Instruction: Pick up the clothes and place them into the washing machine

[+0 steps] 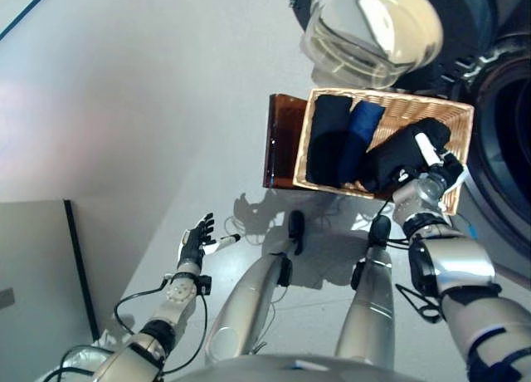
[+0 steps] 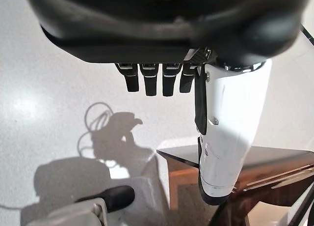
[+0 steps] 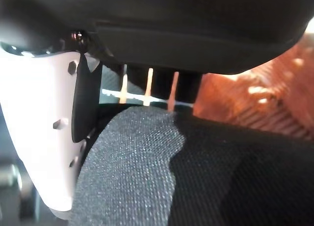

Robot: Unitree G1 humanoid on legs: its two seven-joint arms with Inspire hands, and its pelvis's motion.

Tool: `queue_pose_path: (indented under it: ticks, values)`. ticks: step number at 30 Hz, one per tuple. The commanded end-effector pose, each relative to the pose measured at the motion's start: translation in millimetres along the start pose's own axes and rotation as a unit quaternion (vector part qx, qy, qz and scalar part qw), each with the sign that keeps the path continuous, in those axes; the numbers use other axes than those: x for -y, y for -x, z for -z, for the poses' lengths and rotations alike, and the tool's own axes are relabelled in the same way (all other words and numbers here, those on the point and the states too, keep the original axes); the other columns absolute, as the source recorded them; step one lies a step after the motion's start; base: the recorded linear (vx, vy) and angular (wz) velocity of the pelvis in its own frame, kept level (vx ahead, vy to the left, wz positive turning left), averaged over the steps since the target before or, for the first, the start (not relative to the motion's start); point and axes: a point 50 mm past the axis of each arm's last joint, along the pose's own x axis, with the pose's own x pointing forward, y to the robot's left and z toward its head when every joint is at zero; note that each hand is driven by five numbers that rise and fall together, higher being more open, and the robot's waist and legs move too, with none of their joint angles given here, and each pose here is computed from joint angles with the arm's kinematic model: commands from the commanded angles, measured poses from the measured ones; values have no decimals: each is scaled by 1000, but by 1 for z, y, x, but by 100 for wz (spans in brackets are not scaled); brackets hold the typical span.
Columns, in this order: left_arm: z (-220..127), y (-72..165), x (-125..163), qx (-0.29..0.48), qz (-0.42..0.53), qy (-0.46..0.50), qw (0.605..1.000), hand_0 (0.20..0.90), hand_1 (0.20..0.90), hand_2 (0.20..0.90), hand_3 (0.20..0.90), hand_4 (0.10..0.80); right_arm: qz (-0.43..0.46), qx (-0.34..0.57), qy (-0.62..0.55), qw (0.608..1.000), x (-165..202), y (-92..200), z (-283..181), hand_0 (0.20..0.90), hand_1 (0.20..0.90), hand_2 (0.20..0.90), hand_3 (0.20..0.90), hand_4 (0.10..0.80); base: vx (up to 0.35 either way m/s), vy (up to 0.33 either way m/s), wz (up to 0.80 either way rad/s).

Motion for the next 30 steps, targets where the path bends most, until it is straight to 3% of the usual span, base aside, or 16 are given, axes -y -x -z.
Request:
queue_pose_path:
  ticks: [1,8,13,22,30]
  values:
    - [15,8,-20,-14,-41,27,999,900,900,900,900,800,-16,78,-74,994,-1,-5,-35,200,200,200,200,300,-1,-30,-10]
    - [26,14,-12,-31,-30,46,998,900,900,900,900,800,10,91,-248,964,10,-2,-37,200,200,200,200,300,2,-8,-14]
    - [33,18,-11,-45,-27,56,997,900,900,900,900,800,28,125,-312,941,18,-7,-61,200,200,200,200,300,-1,0,-1]
    - [41,22,-11,-57,-23,45,997,900,900,900,900,800,50,194,-333,922,25,-13,-112,200,200,200,200,300,-1,-3,0]
    - [40,24,-22,-47,-32,34,998,900,900,900,900,800,24,287,-307,907,18,-7,-183,200,200,200,200,300,-2,-4,0]
